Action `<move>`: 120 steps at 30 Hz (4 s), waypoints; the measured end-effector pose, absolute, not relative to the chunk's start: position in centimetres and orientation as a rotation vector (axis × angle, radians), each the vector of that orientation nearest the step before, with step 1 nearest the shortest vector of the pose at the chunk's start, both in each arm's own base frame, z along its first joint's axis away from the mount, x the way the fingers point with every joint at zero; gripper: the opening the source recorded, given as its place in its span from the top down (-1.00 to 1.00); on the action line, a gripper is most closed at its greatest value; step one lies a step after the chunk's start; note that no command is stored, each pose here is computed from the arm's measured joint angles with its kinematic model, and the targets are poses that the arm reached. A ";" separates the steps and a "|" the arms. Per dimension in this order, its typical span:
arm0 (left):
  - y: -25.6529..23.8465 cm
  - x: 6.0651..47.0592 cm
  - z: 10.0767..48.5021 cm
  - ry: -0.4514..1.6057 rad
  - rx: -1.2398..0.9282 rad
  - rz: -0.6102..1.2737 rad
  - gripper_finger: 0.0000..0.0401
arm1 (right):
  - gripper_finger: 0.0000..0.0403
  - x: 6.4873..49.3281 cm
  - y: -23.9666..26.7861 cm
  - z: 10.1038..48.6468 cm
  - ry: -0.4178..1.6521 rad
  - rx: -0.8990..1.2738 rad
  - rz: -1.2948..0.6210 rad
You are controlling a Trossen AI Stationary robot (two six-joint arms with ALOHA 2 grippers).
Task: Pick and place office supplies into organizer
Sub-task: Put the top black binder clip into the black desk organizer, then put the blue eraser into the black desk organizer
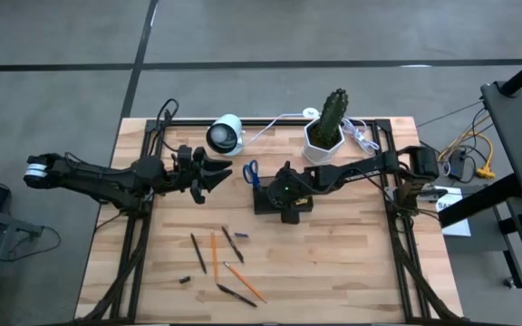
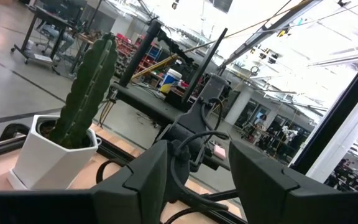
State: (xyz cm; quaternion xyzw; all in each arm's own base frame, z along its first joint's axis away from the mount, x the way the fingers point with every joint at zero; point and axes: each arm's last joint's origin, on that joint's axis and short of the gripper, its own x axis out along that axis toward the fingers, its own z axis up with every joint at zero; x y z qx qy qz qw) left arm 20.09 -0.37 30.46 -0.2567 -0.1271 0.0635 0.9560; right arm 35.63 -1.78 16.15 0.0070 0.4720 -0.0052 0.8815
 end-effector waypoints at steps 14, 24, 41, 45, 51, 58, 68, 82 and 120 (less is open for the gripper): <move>-0.4 20.1 30.5 -0.258 -0.521 0.129 0.21 | 0.96 35.5 -1.9 16.1 0.993 0.015 -0.014; -0.4 20.1 30.5 -0.258 -0.521 0.129 0.21 | 0.92 35.5 -1.9 16.1 0.993 0.022 -0.020; -0.4 20.1 30.5 -0.258 -0.521 0.129 0.21 | 0.73 35.6 -1.7 16.2 0.989 0.044 -0.029; -0.4 20.1 30.5 -0.258 -0.521 0.129 0.21 | 0.73 35.5 -1.6 16.4 0.982 0.041 -0.032; -0.4 20.1 30.5 -0.258 -0.521 0.129 0.21 | 0.73 35.5 -1.1 16.8 0.968 0.018 -0.046; -0.4 20.1 30.5 -0.258 -0.521 0.129 0.21 | 0.73 35.5 -0.5 17.2 0.954 0.002 -0.047; -0.4 20.1 30.5 -0.258 -0.521 0.129 0.21 | 0.73 35.9 -0.5 22.8 0.777 0.006 -0.044; -0.4 20.1 30.5 -0.257 -0.521 0.129 0.21 | 0.73 29.0 -0.3 29.9 0.328 0.080 -0.050; -0.4 20.7 29.9 -0.229 -0.516 0.137 0.21 | 0.73 9.7 -0.8 22.5 -0.227 0.356 -0.236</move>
